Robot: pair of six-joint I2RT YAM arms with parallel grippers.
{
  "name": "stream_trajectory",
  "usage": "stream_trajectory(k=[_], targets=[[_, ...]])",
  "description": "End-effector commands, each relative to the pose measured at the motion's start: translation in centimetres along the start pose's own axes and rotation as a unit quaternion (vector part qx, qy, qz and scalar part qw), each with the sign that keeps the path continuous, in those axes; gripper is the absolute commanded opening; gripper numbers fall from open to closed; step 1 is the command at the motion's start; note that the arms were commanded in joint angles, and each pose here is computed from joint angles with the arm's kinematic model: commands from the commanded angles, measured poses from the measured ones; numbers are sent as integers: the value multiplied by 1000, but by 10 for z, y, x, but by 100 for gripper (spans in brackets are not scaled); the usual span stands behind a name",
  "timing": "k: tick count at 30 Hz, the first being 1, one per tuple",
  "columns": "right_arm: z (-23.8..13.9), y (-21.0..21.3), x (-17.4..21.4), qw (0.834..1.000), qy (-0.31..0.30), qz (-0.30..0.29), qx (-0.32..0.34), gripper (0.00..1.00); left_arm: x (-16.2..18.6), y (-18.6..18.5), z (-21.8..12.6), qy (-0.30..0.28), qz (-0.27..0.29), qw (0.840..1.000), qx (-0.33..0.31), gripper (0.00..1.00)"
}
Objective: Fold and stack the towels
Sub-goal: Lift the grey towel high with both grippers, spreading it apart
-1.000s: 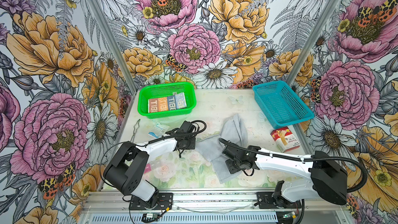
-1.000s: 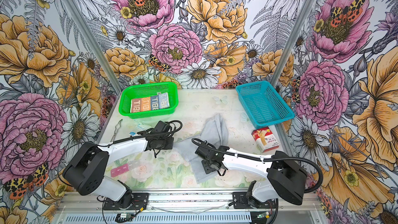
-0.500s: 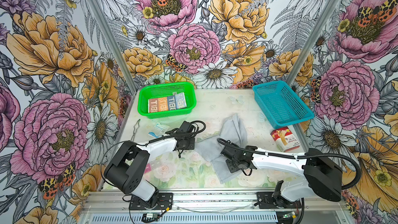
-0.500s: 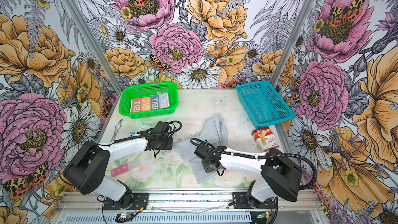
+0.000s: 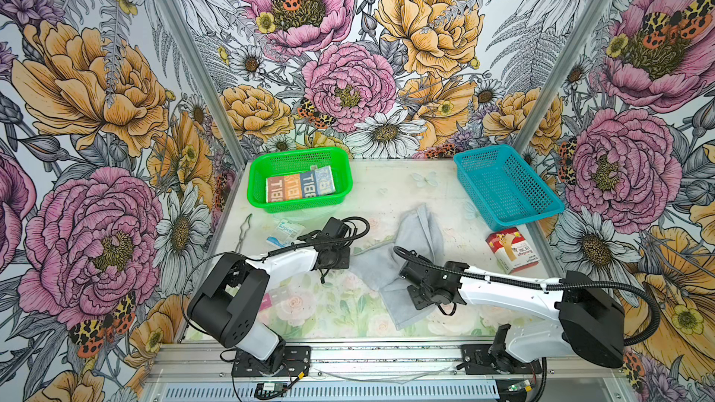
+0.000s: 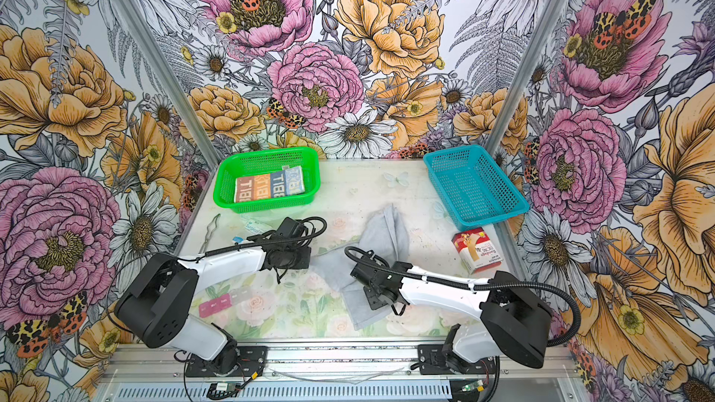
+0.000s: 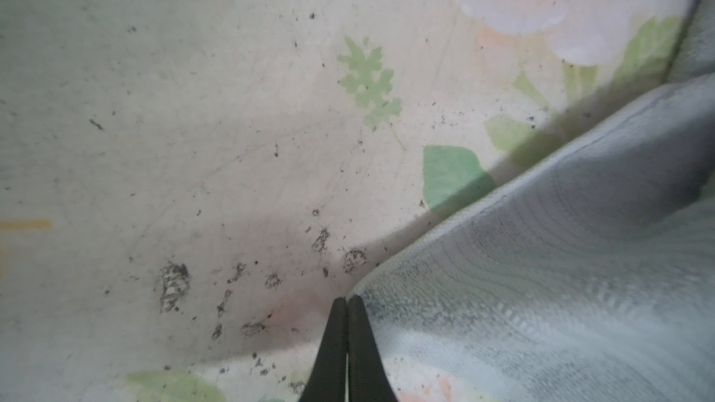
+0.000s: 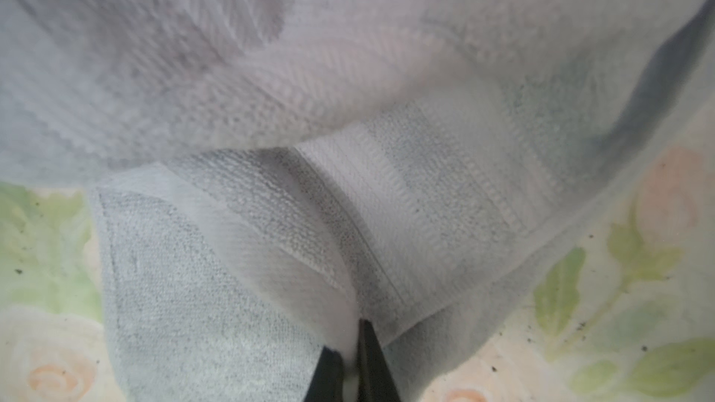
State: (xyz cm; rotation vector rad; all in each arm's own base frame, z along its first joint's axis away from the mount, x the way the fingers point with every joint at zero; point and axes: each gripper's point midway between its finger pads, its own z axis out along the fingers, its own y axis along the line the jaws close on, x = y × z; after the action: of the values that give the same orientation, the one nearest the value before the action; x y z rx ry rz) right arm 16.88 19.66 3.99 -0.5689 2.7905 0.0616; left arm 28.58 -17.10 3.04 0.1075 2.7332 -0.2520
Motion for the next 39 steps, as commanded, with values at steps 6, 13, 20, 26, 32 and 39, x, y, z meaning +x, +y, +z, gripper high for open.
stream_trajectory(k=[6, 13, 20, 26, 32, 39], targets=[[-22, 4, -14, 1000, -19, 2, -16, 0, -13, -9, -19, -25, 0, 999, 25, 0], [-80, 4, -57, 995, -92, -15, -29, 0, -44, -33, -85, -88, -6, 992, 92, 0], [-213, -35, -148, 954, -292, -50, 39, 0, -105, -54, -192, -212, 14, 967, 140, 0], [-332, -73, -189, 907, -402, -58, 111, 0, -156, -62, -292, -318, 33, 937, 139, 0], [-430, -88, -193, 867, -485, -45, 108, 0, -173, -71, -393, -409, 56, 901, 137, 0], [-512, -78, -174, 830, -553, -67, 43, 0, -169, -76, -495, -490, 93, 855, 138, 0]])
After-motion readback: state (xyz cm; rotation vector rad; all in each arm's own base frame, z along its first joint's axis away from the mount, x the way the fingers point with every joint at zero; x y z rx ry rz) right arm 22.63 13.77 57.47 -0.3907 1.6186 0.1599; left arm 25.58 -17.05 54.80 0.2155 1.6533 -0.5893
